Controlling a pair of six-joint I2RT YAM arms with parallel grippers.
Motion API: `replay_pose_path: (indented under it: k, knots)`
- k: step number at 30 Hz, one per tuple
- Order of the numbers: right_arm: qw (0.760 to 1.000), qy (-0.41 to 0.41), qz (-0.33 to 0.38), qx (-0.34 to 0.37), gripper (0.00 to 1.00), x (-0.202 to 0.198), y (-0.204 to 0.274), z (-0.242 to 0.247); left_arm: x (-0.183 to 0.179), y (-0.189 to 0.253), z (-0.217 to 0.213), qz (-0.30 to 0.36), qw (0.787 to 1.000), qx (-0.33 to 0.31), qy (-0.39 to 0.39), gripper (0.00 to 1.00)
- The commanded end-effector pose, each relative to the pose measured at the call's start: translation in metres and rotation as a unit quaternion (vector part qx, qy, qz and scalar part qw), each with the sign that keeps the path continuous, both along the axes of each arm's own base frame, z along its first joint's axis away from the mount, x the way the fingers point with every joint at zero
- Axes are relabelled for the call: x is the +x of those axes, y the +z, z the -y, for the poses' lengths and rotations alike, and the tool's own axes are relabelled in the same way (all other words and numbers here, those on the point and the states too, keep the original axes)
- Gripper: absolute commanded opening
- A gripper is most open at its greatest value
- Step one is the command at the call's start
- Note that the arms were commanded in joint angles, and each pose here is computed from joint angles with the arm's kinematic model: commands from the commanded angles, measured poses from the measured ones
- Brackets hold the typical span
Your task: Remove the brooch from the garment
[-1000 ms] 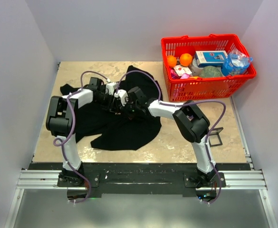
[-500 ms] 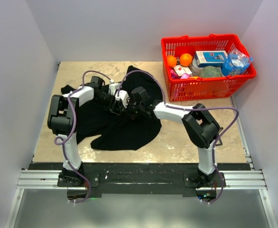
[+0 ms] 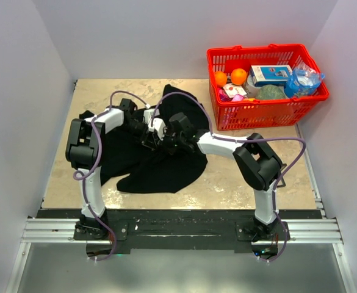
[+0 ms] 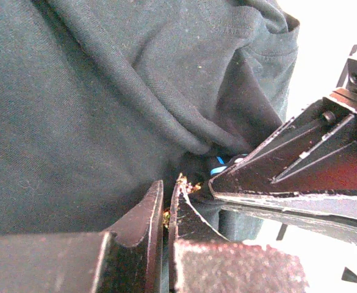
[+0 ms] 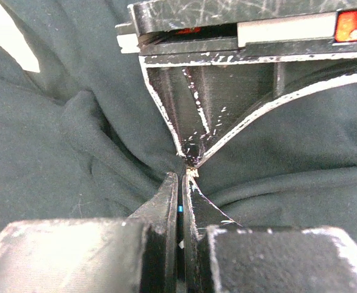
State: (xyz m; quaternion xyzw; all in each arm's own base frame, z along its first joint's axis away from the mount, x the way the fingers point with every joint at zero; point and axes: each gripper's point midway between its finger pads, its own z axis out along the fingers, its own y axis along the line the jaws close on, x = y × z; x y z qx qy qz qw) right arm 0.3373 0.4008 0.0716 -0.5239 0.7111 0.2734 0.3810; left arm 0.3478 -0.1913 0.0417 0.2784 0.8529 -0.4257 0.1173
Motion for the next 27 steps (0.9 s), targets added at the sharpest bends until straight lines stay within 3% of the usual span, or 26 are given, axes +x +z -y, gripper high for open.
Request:
replay_pose_path:
  k: [1, 6, 13, 17, 19, 20, 22, 26, 27]
  knots:
    - [0.998, 0.004, 0.060, 0.029, 0.00, 0.011, 0.037, -0.005, 0.015, 0.028, 0.005, 0.041, 0.999, -0.009, 0.006, 0.00]
    - [0.997, 0.014, 0.072, 0.002, 0.01, 0.004, 0.029, 0.010, 0.046, 0.064, -0.001, 0.122, 0.991, -0.003, 0.052, 0.00]
    - [0.998, 0.011, 0.057, -0.028, 0.19, 0.001, 0.012, 0.022, 0.055, 0.098, 0.002, 0.161, 0.984, -0.023, 0.074, 0.00]
    - [0.998, -0.057, 0.028, -0.009, 0.40, 0.021, 0.017, 0.023, 0.050, 0.096, 0.001, 0.156, 0.984, -0.021, 0.077, 0.00]
    - [0.996, -0.091, 0.002, 0.008, 0.58, 0.030, 0.022, 0.023, 0.049, 0.096, 0.000, 0.157, 0.984, -0.017, 0.081, 0.00]
    - [0.995, -0.097, 0.002, 0.019, 0.60, 0.035, 0.029, 0.019, 0.049, 0.095, -0.001, 0.157, 0.984, -0.015, 0.084, 0.00]
    - [0.994, -0.102, -0.012, 0.042, 0.85, 0.035, 0.039, 0.012, 0.052, 0.097, -0.003, 0.165, 0.981, -0.009, 0.098, 0.00]
    - [0.988, -0.117, -0.037, 0.089, 0.88, 0.042, 0.063, -0.006, 0.059, 0.104, -0.009, 0.180, 0.974, 0.005, 0.140, 0.00]
    - [0.987, -0.123, -0.043, 0.092, 0.99, 0.045, 0.061, -0.008, 0.062, 0.113, -0.010, 0.188, 0.969, 0.000, 0.160, 0.00]
